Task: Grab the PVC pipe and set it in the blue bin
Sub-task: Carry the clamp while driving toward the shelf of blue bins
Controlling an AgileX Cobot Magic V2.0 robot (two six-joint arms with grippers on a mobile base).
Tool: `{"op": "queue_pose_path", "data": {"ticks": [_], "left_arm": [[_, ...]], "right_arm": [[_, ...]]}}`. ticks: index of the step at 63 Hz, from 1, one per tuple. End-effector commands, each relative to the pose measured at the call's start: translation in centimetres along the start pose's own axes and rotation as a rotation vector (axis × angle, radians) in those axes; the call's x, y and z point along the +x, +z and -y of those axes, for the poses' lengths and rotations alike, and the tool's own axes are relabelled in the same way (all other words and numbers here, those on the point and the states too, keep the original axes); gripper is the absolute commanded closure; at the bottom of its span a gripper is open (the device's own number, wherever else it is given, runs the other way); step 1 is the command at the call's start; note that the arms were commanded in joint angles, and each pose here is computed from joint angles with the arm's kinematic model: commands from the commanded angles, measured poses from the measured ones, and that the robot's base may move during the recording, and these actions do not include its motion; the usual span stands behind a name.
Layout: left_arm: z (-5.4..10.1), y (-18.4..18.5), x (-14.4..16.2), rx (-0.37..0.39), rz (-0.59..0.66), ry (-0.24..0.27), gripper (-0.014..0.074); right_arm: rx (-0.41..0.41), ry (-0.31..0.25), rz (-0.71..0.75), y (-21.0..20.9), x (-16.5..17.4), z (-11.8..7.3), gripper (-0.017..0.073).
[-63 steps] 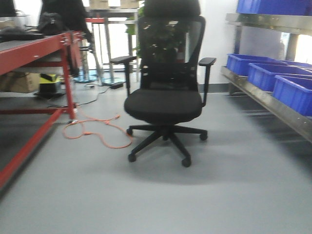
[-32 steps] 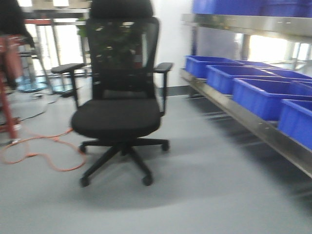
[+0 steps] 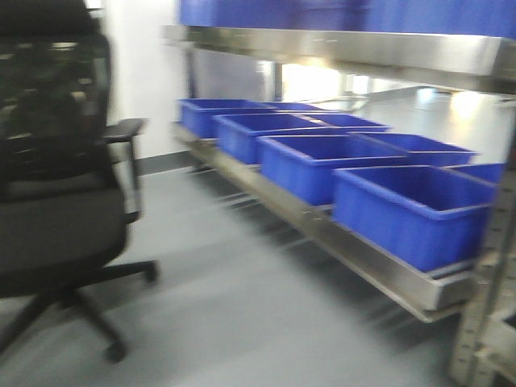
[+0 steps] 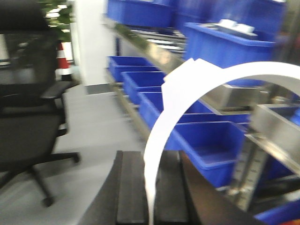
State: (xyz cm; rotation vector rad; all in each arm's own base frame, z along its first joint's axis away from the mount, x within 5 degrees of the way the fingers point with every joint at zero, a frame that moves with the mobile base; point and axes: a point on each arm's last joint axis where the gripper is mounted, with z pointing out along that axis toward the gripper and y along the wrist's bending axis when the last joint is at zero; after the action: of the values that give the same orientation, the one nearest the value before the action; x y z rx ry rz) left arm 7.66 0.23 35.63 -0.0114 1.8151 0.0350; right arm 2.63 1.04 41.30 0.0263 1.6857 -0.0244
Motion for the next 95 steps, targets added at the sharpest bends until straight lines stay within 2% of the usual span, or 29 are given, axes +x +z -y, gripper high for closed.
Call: {"op": "queue_pose_path", "data": {"ticks": [1, 95], "left_arm": [[0.01, -0.11, -0.17, 0.001, 0.026, -0.017, 0.0704], [0.01, -0.11, -0.17, 0.001, 0.026, -0.017, 0.0704]], "right_arm": [[0.008, -0.005, 0.024, 0.00, -0.16, 0.06, 0.0727], [0.008, -0.005, 0.024, 0.00, -0.16, 0.06, 0.0727]]}}
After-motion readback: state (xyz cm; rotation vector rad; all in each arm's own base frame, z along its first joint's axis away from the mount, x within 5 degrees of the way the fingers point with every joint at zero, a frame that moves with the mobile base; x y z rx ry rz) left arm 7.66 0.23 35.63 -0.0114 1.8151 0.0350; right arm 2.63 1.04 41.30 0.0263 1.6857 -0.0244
